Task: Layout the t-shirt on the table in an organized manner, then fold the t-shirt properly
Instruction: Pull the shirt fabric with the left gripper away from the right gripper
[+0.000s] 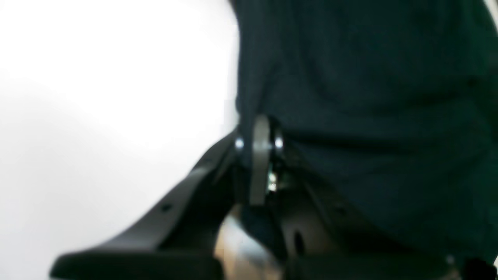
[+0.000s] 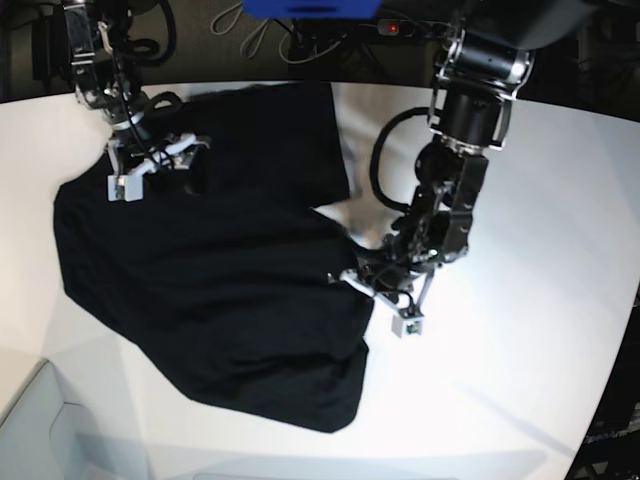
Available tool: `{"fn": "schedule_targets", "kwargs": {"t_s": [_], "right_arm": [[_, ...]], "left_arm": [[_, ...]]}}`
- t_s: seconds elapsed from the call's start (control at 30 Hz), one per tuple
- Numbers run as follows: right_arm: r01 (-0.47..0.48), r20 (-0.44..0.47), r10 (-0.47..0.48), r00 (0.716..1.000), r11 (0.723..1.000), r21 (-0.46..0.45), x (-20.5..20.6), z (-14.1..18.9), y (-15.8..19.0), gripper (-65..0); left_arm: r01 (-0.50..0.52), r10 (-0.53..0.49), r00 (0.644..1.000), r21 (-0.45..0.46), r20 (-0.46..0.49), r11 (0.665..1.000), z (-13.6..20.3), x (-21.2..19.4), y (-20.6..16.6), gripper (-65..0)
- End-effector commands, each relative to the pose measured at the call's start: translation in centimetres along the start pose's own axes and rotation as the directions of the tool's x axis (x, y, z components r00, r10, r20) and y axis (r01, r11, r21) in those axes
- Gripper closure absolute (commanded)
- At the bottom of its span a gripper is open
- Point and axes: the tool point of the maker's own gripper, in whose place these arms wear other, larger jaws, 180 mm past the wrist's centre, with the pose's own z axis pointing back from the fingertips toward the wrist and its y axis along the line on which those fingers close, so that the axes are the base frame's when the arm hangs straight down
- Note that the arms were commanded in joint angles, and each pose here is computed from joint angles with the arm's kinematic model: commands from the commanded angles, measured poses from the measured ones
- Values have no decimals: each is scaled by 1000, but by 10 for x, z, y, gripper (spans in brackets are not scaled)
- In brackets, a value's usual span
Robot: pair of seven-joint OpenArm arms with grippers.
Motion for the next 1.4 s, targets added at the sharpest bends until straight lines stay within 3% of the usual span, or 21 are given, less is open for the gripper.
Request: {"fn": "schedule_targets", "kwargs": {"t_s": [0.0, 0.17, 0.37, 0.5, 0.6, 0.83, 0.93, 1.13, 1.23, 1.37], "right_arm": [[-8, 2, 8, 1000, 1000, -4, 4, -3, -5, -435], [-2, -26, 1, 1000, 999, -34, -4, -11, -20, -435], [-7, -17, 6, 1000, 999, -31, 1, -13, -19, -435], [-15, -19, 15, 1000, 999, -34, 2, -12, -22, -435], [-23, -24, 22, 999, 999, -39, 1, -10, -25, -435], [-42, -44, 40, 998, 998, -49, -3, -4, -33, -435], [-41, -48, 39, 998, 998, -50, -6, -3, -33, -435], [-46, -57, 43, 997, 998, -39, -9, -4, -29, -435], [-47, -57, 45, 997, 998, -33, -9, -4, -27, -435], [-46, -56, 44, 997, 998, -33, -9, -4, -26, -434]], "left_arm": [[19, -15, 995, -39, 95, 999, 7, 35, -15, 0], [106, -87, 963, -62, 256, 992, 47, 83, -25, 0], [224, -167, 885, -82, 435, 971, 102, 132, -50, 0], [275, -198, 841, -83, 503, 958, 127, 150, -60, 0], [266, -192, 848, -83, 494, 960, 122, 149, -59, -3], [160, -119, 924, -83, 363, 984, 59, 137, -49, -17], [118, -85, 944, -87, 319, 989, 32, 143, -54, -110], [68, -37, 969, -117, 245, 991, 0, 153, -78, -443], [86, -43, 955, -135, 295, 987, 15, 160, -84, -554], [142, -86, 920, -118, 383, 983, 57, 152, -65, -615]]}}
